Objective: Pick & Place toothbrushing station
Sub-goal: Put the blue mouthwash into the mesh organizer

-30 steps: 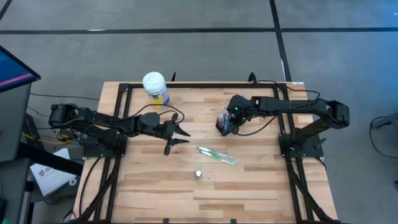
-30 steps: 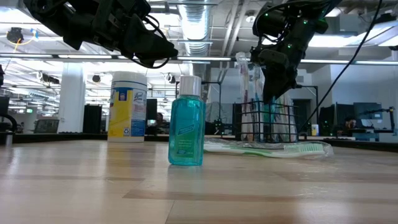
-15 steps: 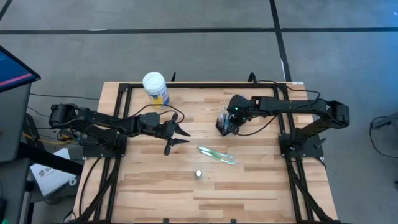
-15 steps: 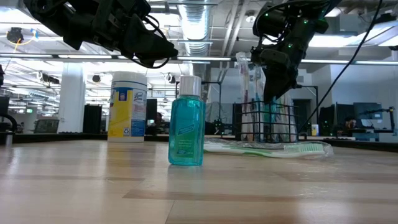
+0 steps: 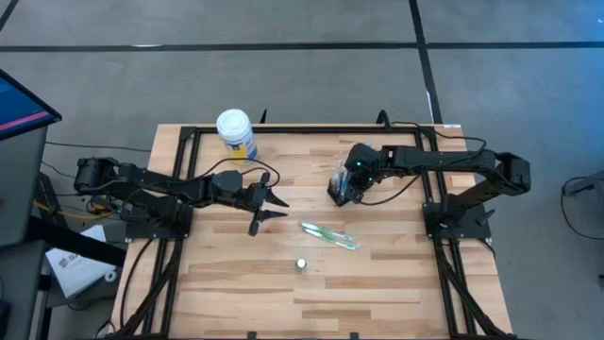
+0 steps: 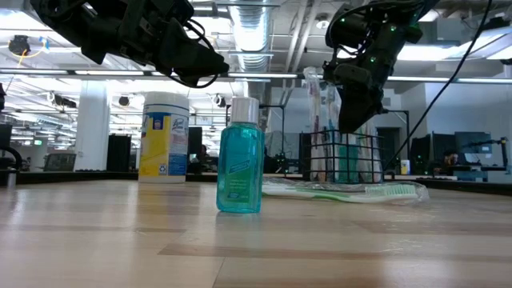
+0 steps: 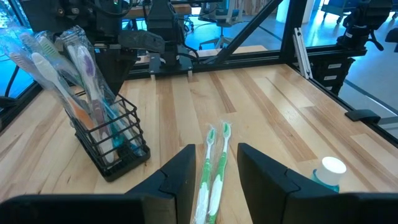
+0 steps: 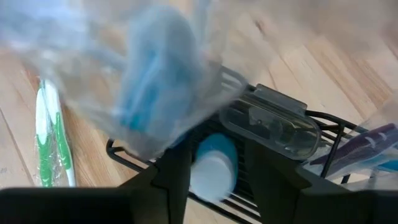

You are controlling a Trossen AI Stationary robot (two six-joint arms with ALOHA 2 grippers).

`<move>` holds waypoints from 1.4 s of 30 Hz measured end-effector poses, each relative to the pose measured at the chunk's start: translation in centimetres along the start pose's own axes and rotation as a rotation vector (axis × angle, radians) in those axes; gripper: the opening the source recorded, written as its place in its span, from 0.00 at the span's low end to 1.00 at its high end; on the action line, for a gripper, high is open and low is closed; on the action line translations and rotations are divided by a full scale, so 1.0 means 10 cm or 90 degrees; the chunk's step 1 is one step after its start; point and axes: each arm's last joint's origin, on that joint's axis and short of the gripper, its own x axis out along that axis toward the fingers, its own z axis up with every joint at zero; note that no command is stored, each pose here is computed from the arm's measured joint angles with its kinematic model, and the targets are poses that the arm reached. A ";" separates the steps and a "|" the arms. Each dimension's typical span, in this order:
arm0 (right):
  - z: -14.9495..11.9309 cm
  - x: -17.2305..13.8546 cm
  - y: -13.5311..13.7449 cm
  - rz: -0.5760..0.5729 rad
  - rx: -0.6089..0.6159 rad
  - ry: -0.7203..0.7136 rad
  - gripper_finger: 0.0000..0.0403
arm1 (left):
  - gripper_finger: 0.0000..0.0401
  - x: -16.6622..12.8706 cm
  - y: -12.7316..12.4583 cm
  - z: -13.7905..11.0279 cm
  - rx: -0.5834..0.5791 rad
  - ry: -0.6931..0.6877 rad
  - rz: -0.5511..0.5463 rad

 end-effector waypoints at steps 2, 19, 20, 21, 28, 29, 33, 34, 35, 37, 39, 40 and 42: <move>-0.01 0.00 -0.01 -0.011 0.002 0.004 0.37 | 0.28 0.00 0.00 0.00 0.000 0.000 0.000; -0.01 0.01 0.00 -0.019 0.000 0.001 0.29 | 0.28 0.00 0.00 0.00 0.000 0.000 0.000; -0.01 0.01 0.00 -0.019 0.000 0.000 0.31 | 0.28 0.00 0.00 0.00 0.000 0.000 0.000; -0.01 0.01 0.00 -0.019 -0.001 0.000 0.33 | 0.28 0.00 0.00 0.00 0.000 0.000 0.000; -0.01 0.01 0.00 -0.019 -0.001 0.000 0.40 | 0.28 0.00 0.00 0.00 0.000 0.000 0.000; -0.01 0.01 0.00 -0.019 -0.001 0.000 0.40 | 0.28 0.00 0.00 0.00 0.000 0.000 0.000; -0.01 0.01 0.00 -0.020 -0.002 0.000 0.39 | 0.28 0.00 0.00 0.00 0.000 0.000 0.000; -0.01 0.01 0.00 -0.020 -0.002 0.000 0.38 | 0.28 0.00 0.00 0.00 0.000 0.000 0.000; -0.01 0.00 0.00 -0.019 -0.002 0.000 0.38 | 0.28 0.00 0.00 0.00 0.000 0.000 0.000; -0.02 -0.02 0.00 -0.018 -0.002 0.002 0.37 | 0.28 0.00 0.00 0.00 0.000 0.000 0.000; -0.02 -0.03 0.00 -0.018 -0.002 0.000 0.36 | 0.28 0.00 0.00 0.00 0.000 0.000 0.000; -0.02 -0.06 -0.01 -0.018 -0.001 0.000 0.35 | 0.28 0.00 0.00 0.00 0.000 0.000 0.000; -0.01 -0.09 0.00 -0.021 -0.001 0.002 0.34 | 0.28 0.00 0.00 0.00 0.000 0.000 0.000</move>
